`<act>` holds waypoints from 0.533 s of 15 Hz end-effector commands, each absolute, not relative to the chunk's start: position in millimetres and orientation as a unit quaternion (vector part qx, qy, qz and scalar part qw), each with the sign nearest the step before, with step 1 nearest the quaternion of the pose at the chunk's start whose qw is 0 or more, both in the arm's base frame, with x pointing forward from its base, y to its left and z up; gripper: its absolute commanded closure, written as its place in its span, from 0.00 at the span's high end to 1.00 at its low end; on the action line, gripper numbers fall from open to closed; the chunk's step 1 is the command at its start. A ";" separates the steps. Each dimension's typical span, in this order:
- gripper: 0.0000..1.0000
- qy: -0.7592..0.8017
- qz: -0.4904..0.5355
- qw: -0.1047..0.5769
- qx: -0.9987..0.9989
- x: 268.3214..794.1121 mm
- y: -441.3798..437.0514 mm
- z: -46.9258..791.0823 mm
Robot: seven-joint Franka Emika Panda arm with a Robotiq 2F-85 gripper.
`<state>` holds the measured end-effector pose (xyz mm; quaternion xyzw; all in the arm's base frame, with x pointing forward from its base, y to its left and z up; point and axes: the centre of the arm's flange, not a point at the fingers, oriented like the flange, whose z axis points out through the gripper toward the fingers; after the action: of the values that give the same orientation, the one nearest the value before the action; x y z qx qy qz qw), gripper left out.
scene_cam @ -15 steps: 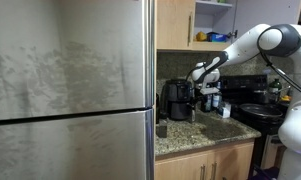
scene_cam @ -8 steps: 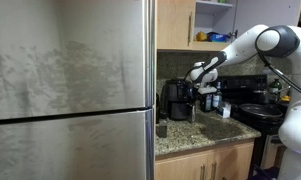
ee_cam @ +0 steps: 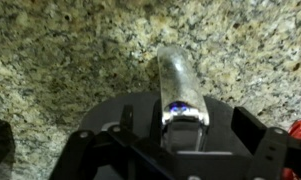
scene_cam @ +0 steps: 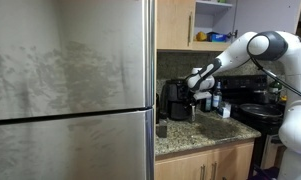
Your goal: Close the air fryer food basket
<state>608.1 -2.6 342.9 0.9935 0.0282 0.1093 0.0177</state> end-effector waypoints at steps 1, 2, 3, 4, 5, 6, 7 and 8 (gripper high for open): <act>1.00 0.027 0.174 0.038 0.984 618.1 4.8 330.6; 1.00 0.024 0.185 0.042 0.982 621.0 4.1 328.9; 1.00 0.018 0.191 0.046 0.980 623.2 1.1 327.2; 1.00 0.012 0.197 0.048 0.979 624.9 -1.3 326.3; 1.00 0.011 0.204 0.051 0.978 626.3 -2.6 324.9; 1.00 0.010 0.210 0.054 0.976 625.7 -1.2 324.4; 1.00 0.012 0.218 0.056 0.974 624.2 0.3 324.0; 1.00 0.017 0.224 0.057 0.973 622.4 4.1 322.8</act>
<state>621.4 0.1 330.3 0.9800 0.0152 0.1933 0.0456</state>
